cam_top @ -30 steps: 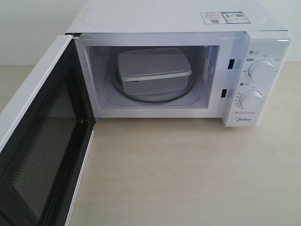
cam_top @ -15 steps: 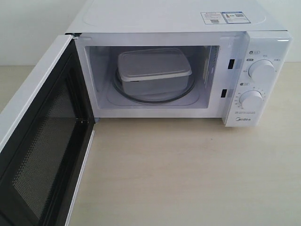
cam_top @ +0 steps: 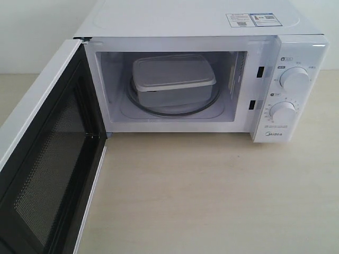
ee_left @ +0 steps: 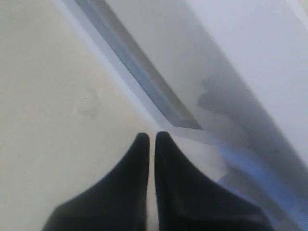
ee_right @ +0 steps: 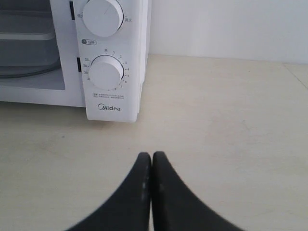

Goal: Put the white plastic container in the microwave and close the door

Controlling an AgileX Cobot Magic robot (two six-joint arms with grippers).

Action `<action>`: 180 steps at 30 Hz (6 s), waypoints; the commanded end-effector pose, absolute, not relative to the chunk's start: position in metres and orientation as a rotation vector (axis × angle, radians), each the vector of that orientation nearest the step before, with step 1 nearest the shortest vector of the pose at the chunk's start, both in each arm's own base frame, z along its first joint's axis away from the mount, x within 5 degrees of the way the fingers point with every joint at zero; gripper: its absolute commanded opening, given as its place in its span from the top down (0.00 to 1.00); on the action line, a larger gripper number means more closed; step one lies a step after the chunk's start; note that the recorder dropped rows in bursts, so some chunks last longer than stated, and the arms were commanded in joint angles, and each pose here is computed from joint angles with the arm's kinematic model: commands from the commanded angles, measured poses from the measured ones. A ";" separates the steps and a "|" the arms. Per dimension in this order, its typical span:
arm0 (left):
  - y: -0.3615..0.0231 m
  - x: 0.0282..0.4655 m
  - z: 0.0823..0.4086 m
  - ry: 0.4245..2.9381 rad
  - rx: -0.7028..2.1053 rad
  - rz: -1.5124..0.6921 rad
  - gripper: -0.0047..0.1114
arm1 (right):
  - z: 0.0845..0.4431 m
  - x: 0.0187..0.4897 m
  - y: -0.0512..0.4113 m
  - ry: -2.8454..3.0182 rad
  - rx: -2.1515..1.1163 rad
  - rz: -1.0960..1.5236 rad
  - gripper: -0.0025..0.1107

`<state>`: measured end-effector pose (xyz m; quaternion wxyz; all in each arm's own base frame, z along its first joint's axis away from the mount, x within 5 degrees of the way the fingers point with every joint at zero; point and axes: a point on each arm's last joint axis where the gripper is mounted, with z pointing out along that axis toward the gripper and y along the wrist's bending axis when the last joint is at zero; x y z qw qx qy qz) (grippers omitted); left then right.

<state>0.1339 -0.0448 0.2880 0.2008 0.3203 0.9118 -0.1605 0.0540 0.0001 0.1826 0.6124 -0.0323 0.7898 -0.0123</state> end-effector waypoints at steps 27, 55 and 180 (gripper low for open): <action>-0.082 0.142 0.310 2.128 0.940 -0.777 0.92 | 0.184 0.054 0.000 1.810 -0.074 -0.036 0.98; -0.086 0.154 0.316 2.004 0.893 -0.773 0.92 | 0.184 0.054 0.000 1.810 -0.074 -0.036 0.98; -0.132 0.153 0.351 1.777 1.050 -1.041 0.92 | 0.307 0.094 0.073 1.839 -0.365 1.000 0.98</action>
